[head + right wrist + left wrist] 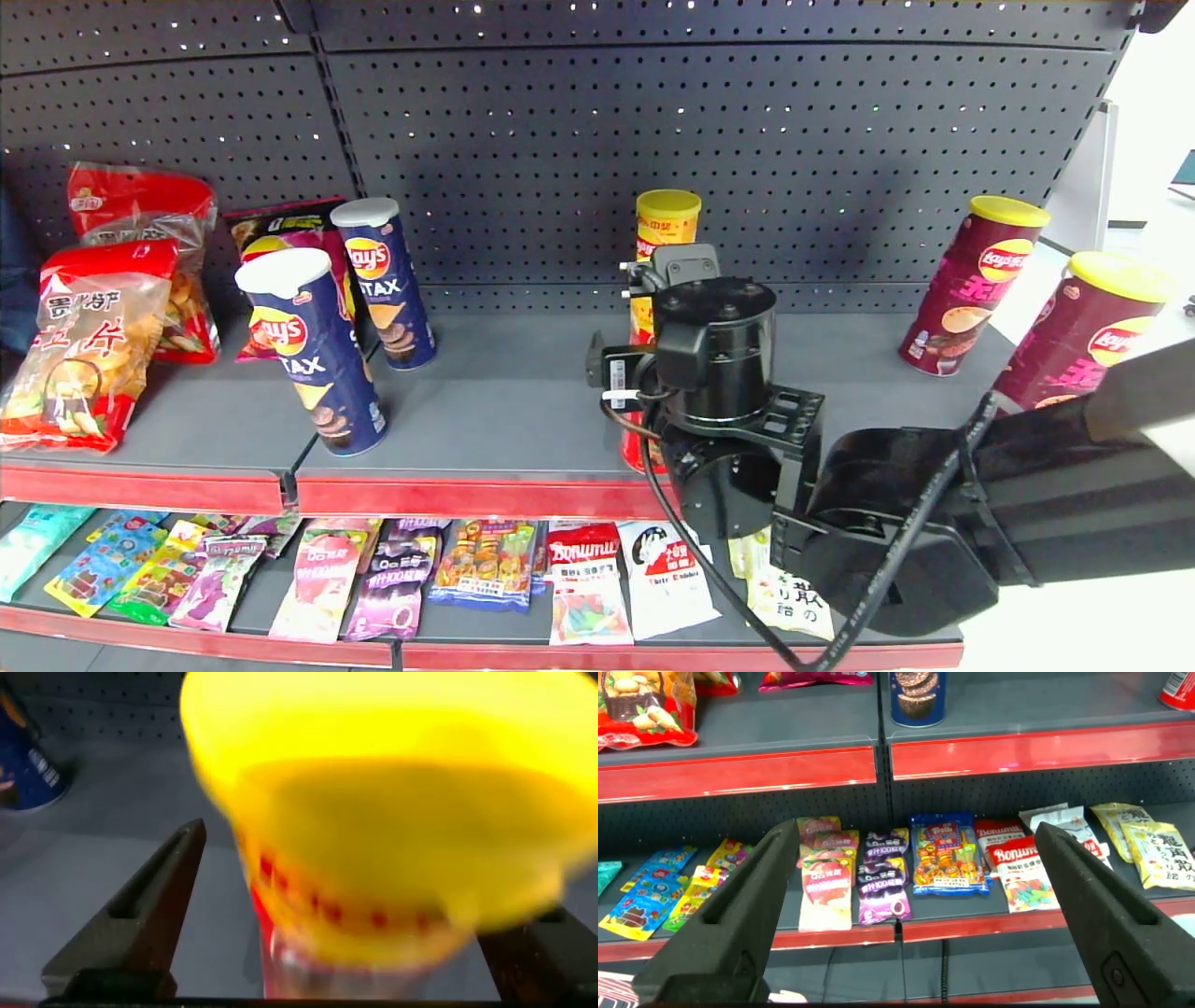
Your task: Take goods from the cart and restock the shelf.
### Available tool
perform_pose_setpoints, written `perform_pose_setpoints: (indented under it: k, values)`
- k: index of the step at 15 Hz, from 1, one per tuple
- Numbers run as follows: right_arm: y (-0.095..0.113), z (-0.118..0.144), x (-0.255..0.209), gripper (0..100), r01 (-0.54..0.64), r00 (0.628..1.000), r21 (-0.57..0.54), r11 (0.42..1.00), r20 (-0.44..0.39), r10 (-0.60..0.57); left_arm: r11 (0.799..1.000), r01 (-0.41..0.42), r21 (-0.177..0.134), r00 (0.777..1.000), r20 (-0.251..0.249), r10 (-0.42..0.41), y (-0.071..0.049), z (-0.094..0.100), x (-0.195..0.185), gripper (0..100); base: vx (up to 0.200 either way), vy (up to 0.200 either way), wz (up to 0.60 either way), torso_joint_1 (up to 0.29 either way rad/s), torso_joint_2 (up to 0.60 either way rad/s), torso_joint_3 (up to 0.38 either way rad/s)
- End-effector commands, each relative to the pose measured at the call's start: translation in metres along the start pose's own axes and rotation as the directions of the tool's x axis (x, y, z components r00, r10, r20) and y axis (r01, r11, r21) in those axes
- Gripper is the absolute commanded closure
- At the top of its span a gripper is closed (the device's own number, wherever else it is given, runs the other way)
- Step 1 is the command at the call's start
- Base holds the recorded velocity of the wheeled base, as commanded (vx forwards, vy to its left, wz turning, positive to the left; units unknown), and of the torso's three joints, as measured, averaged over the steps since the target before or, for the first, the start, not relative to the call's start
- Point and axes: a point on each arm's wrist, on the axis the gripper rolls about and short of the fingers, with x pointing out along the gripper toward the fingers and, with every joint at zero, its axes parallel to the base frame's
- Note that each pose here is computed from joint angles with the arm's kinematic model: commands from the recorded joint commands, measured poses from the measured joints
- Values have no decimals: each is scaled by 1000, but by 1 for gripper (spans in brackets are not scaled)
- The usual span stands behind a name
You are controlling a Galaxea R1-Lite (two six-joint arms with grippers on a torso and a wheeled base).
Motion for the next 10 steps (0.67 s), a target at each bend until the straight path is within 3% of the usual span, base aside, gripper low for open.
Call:
perform_pose_setpoints:
  k: [1, 7, 9, 10]
  values:
    - [-6, 3, -19, 0, -28, 1000, 18, 999, -2, 28, 1000, 0, 0, 1000, -1, 0, 0, 0, 0, 0, 0, 0, 0, 0, 0, 0]
    - [-14, 9, -75, 0, -147, 989, 41, 988, 2, 147, 1000, 0, 3, 1000, -1, 0, 0, 0, 0, 0, 0, 0, 0, 0, 0, 0]
    - [-19, 2, -91, 0, -182, 983, 54, 982, -14, 183, 1000, 0, 3, 1000, -1, 0, 0, 0, 0, 0, 0, 0, 0, 0, 0, 0]
    - [-31, -11, -97, 0, -189, 981, 27, 982, -49, 190, 1000, 0, 3, 1000, -1, 0, 0, 0, 0, 0, 0, 0, 0, 0, 0, 0]
